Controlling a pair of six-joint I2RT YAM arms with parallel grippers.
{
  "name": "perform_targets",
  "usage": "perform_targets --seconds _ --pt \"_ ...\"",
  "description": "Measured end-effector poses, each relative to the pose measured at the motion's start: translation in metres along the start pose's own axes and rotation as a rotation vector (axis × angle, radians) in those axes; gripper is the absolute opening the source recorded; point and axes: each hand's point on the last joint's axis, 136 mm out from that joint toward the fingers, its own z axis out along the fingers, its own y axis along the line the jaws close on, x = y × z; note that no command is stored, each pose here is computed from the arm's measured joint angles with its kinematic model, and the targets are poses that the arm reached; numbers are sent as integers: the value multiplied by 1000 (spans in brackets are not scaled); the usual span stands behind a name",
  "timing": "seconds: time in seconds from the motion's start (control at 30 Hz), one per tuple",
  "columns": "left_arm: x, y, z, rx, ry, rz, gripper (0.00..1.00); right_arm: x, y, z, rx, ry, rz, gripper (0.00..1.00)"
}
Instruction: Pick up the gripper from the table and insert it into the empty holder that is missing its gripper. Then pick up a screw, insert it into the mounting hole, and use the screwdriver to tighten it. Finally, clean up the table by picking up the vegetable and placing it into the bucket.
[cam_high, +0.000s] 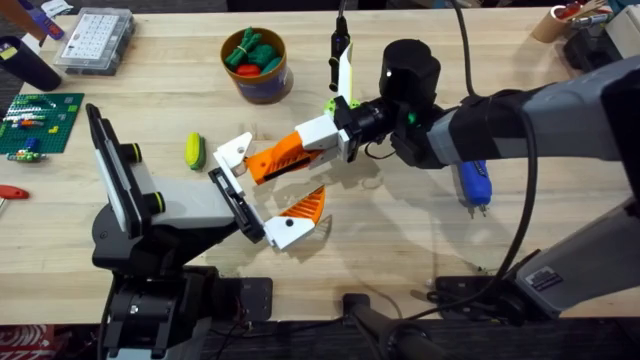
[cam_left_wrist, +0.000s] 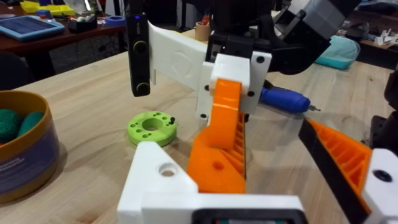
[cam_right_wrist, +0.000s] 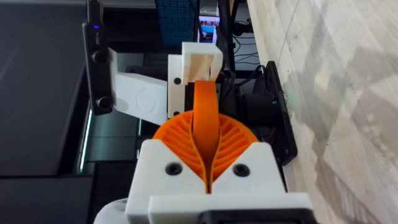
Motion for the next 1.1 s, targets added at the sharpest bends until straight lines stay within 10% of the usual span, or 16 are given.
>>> perform_targets --seconds 1.1 --pt "-1 -2 0 11 4 2 990 -3 5 -8 -20 -8 -62 16"
